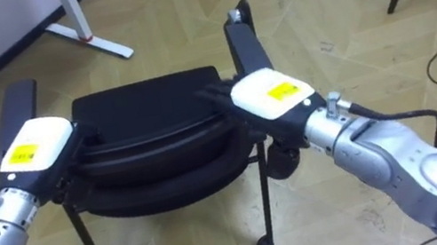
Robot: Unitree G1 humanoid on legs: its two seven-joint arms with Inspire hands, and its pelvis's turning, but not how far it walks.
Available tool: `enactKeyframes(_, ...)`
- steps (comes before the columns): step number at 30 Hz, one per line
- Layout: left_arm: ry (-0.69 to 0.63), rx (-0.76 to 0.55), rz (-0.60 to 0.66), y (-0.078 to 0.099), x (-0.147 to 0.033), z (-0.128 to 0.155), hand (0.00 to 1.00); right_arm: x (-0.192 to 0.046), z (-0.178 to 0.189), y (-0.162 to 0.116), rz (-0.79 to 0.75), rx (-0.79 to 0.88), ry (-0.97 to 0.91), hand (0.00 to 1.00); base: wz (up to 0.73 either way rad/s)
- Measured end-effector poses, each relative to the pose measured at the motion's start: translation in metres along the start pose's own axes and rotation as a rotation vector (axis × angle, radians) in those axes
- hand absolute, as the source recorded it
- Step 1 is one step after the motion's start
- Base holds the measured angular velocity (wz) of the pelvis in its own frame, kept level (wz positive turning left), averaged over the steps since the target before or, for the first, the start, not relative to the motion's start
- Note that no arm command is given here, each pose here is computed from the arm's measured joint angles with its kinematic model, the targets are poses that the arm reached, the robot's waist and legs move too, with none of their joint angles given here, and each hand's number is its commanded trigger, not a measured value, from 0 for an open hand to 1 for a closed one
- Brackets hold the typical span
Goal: Push chair
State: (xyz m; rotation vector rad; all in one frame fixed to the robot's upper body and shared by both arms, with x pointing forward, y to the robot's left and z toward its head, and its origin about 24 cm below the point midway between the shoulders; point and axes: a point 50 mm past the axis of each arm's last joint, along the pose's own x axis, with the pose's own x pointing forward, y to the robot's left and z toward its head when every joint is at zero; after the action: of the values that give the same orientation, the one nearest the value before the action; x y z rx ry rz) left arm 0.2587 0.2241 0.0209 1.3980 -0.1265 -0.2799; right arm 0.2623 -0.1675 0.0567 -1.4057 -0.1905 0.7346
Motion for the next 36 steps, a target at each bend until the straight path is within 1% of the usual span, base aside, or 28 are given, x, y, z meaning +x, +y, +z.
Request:
enactKeyframes(3, -0.01, -0.003, -0.001, -0.001, 0.002, 0.003, 1.0, 0.002, -0.002, 0.005, 0.008, -0.003, 0.021, 0.0, 0.01)
enactKeyframes(10, -0.006, -0.004, -0.008, -0.002, 0.003, 0.004, 1.0, 0.01, -0.002, 0.013, -0.028, -0.008, 0.044, 0.0, 0.02)
enactKeyframes(22, -0.003, -0.015, -0.015, -0.003, 0.006, 0.007, 1.0, 0.011, -0.008, 0.018, -0.035, -0.086, 0.076, 0.0, 0.01)
enactKeyframes(36, 0.005, -0.013, -0.019, -0.006, 0.008, 0.009, 1.0, 0.017, -0.005, 0.02, -0.05, -0.048, 0.095, 0.0, 0.0)
